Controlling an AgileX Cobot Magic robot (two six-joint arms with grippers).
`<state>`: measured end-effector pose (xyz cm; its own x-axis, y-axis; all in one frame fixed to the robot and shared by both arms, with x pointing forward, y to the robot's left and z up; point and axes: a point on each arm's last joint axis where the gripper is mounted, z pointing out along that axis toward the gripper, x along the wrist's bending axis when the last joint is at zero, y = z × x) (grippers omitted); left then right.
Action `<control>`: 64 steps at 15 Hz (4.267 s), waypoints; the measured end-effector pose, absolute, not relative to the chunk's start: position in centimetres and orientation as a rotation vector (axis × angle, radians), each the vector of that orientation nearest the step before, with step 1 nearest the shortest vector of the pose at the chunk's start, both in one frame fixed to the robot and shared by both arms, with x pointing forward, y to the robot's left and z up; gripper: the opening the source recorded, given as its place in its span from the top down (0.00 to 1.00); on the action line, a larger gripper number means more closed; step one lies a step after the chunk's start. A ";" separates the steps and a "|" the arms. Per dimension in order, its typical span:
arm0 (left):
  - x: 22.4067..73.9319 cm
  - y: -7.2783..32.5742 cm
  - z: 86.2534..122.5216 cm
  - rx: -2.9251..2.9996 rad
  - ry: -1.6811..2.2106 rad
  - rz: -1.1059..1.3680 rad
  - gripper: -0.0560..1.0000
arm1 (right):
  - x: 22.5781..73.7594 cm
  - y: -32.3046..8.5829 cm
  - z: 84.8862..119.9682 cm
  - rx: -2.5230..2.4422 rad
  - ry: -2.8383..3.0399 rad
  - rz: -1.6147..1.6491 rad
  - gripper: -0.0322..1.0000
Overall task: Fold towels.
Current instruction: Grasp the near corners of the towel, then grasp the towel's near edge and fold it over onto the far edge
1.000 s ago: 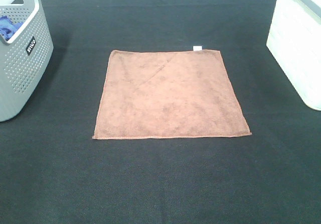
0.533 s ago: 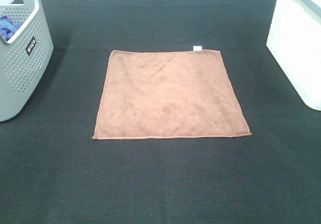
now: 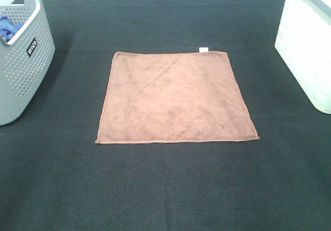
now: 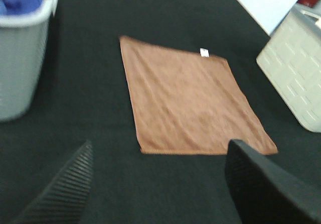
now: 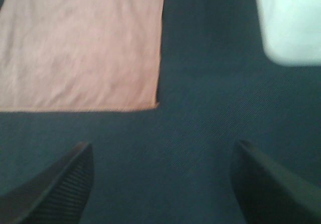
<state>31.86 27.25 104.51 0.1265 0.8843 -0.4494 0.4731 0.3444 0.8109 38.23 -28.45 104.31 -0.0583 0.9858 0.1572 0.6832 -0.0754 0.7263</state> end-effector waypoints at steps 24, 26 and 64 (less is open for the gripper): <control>52.3 25.0 87.1 1.381 1.826 -0.381 0.28 | 56.3 -26.4 90.2 2.357 2.093 0.742 0.28; 53.5 24.9 85.8 1.379 1.833 -0.406 0.28 | 57.6 -26.3 89.4 2.363 2.103 0.736 0.28; 55.8 19.7 88.4 1.791 1.748 -0.566 0.95 | 57.6 -23.7 90.4 2.369 2.317 0.702 0.97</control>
<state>55.76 19.71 88.38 0.0569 0.7543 -0.6540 0.9945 0.0147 0.1035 57.60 -23.71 90.38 -0.0066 0.8922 0.4516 0.9929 -0.0480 0.1093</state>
